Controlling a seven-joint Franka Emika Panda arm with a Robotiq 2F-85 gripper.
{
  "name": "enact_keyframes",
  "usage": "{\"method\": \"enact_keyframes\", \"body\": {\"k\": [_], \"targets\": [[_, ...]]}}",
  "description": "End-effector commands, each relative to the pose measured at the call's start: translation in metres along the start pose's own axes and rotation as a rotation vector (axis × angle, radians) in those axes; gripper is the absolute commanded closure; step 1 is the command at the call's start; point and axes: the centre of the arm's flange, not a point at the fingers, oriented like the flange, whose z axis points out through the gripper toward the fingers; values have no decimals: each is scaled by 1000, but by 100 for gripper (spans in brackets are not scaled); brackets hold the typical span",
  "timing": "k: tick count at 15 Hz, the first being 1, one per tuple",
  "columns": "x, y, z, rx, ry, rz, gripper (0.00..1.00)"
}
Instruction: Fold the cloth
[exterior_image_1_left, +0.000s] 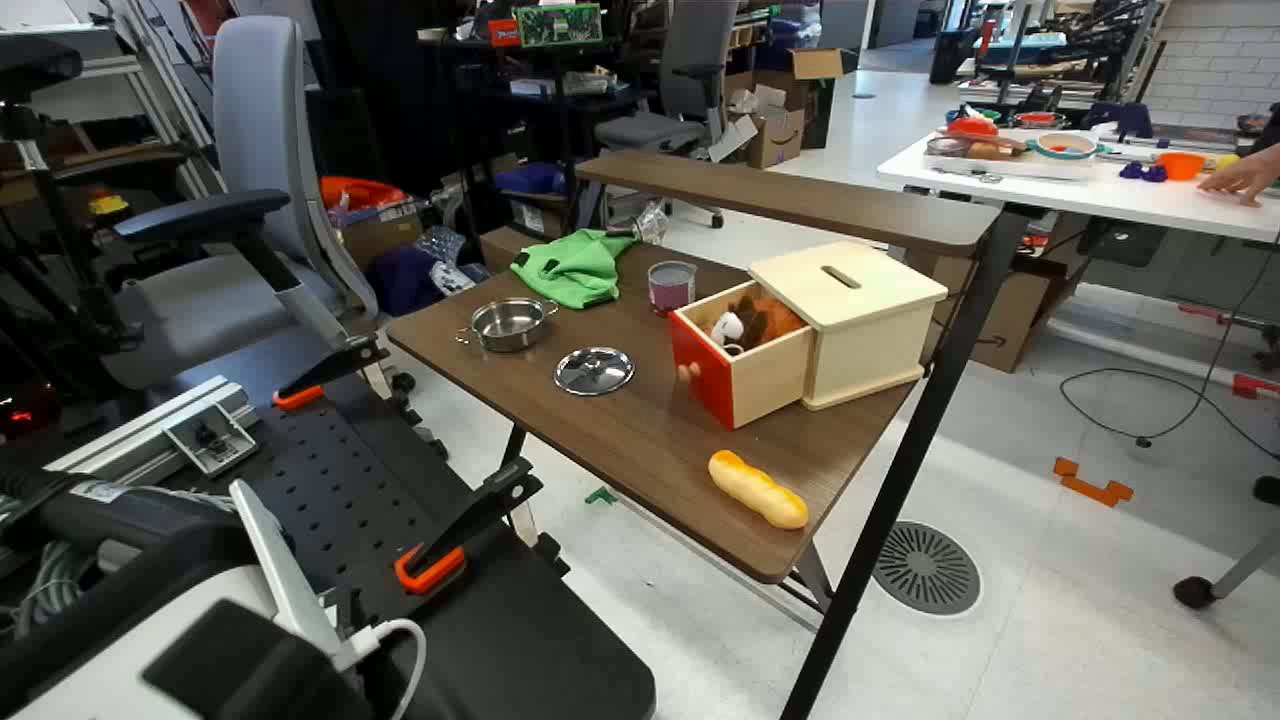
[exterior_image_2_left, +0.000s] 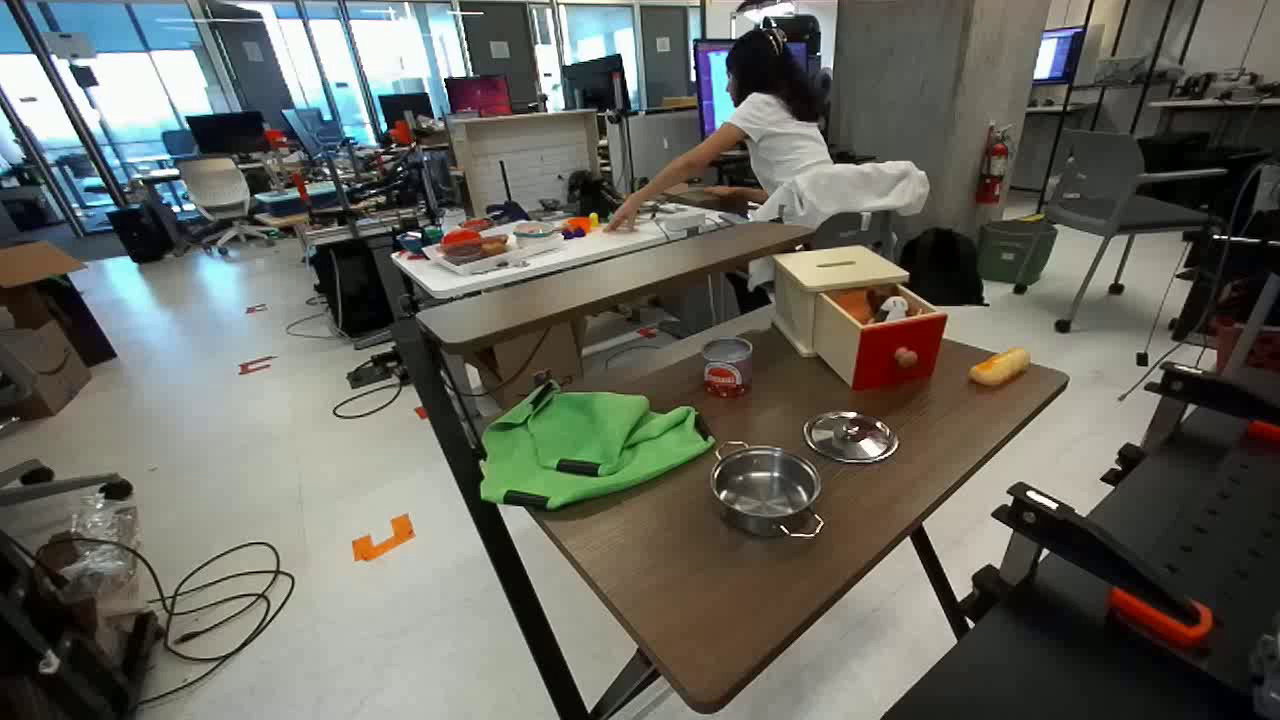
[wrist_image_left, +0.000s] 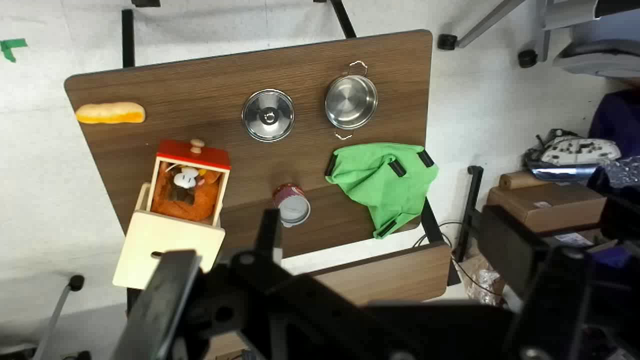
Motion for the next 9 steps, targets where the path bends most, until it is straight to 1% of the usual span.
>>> {"method": "enact_keyframes", "body": {"k": [1,9], "targets": [[0,0,-1,0,2,0,0],[1,0,-2,0,5,-1,0]]}}
